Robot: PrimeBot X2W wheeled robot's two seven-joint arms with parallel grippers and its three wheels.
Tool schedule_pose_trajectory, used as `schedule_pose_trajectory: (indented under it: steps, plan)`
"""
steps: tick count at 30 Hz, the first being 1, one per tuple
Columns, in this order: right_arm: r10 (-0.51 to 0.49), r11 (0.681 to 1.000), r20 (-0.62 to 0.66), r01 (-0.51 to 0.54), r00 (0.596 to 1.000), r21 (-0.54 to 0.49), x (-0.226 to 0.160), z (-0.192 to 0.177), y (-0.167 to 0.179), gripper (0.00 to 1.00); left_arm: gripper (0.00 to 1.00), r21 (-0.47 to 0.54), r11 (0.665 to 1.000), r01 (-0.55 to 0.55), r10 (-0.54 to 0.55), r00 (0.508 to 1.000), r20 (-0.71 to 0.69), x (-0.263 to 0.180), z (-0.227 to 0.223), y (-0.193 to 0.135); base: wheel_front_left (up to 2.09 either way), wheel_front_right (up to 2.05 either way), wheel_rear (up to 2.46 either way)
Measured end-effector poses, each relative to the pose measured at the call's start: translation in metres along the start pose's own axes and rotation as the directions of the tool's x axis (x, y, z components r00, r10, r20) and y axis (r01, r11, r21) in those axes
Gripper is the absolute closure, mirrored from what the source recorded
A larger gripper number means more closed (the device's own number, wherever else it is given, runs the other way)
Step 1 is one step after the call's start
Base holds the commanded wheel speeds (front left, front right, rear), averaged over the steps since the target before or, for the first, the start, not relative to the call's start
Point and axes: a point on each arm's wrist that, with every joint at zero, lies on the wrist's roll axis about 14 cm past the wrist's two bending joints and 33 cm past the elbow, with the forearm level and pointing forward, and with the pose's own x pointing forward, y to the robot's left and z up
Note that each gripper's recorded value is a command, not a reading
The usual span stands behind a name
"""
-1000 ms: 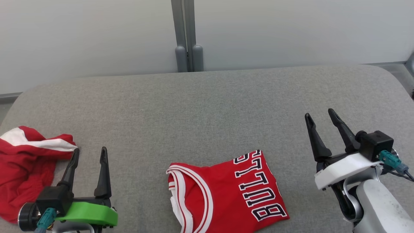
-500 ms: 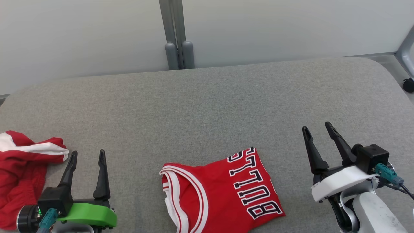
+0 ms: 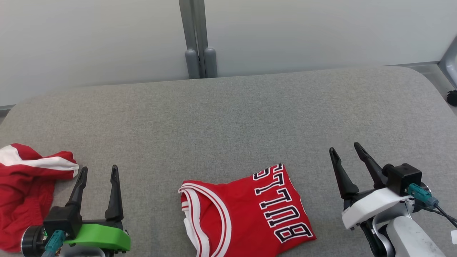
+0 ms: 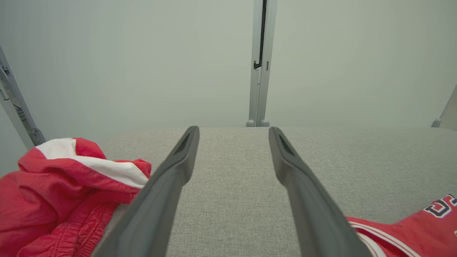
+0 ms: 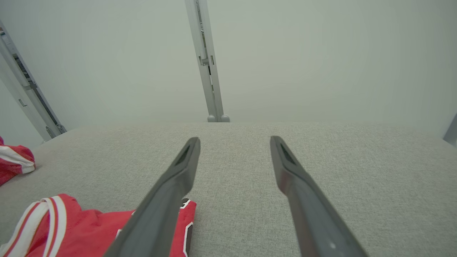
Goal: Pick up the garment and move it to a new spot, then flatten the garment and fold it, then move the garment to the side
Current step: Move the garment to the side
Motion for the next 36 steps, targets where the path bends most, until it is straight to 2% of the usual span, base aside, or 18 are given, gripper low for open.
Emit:
schedule_pose_trajectory:
  steps: [5,10,11,16,18,19,21,27,34,36]
  plan:
    - [0.026,0.999,-0.111,-0.023,0.993,0.029,-0.001,-0.023,0.009,0.00,0.00,0.000,1.000,-0.004,0.004,1.000,0.003,-0.002,0.001,0.001,0.00,0.00,0.00]
    - [0.109,0.992,-0.293,-0.087,0.950,0.088,0.005,-0.046,0.032,0.00,0.00,0.000,1.000,-0.014,0.014,1.000,0.001,-0.005,0.001,0.005,0.00,0.00,0.00]
    - [0.117,0.990,-0.333,-0.086,0.935,0.108,0.006,-0.051,0.034,0.00,0.00,0.000,1.000,-0.016,0.016,1.000,0.001,-0.006,0.001,0.005,0.00,0.00,0.00]
    - [0.176,0.981,-0.556,-0.095,0.812,0.172,-0.005,-0.086,0.047,0.00,0.00,-0.005,0.999,-0.032,0.032,0.999,-0.005,-0.012,-0.001,0.009,0.00,0.00,0.00]
    - [0.202,0.973,-0.580,-0.093,0.789,0.212,-0.003,-0.089,0.055,0.00,0.00,-0.006,0.999,-0.040,0.040,0.999,-0.007,-0.014,-0.001,0.012,0.00,0.00,0.00]
    - [0.218,0.968,-0.606,-0.091,0.765,0.234,-0.005,-0.094,0.059,0.00,0.00,-0.006,0.999,-0.043,0.043,0.999,-0.009,-0.016,-0.002,0.013,0.00,0.00,0.00]
    - [0.217,0.970,-0.662,-0.081,0.718,0.230,-0.011,-0.107,0.058,0.00,0.00,-0.005,0.998,-0.055,0.055,0.998,-0.011,-0.019,-0.002,0.016,0.00,0.00,0.00]
    - [0.215,0.970,-0.756,-0.048,0.618,0.237,-0.020,-0.135,0.057,0.00,0.00,0.000,0.997,-0.083,0.083,0.996,-0.013,-0.022,-0.002,0.026,0.00,0.00,0.00]
    - [0.228,0.969,-0.770,-0.064,0.595,0.237,-0.010,-0.147,0.063,0.00,0.00,0.003,0.994,-0.106,0.106,0.994,-0.034,-0.020,-0.008,0.033,0.00,0.00,0.00]
    - [0.233,0.968,-0.764,-0.072,0.601,0.239,-0.006,-0.148,0.065,0.67,0.00,0.004,0.994,-0.111,0.111,0.993,-0.037,-0.019,-0.009,0.034,0.00,0.00,0.00]
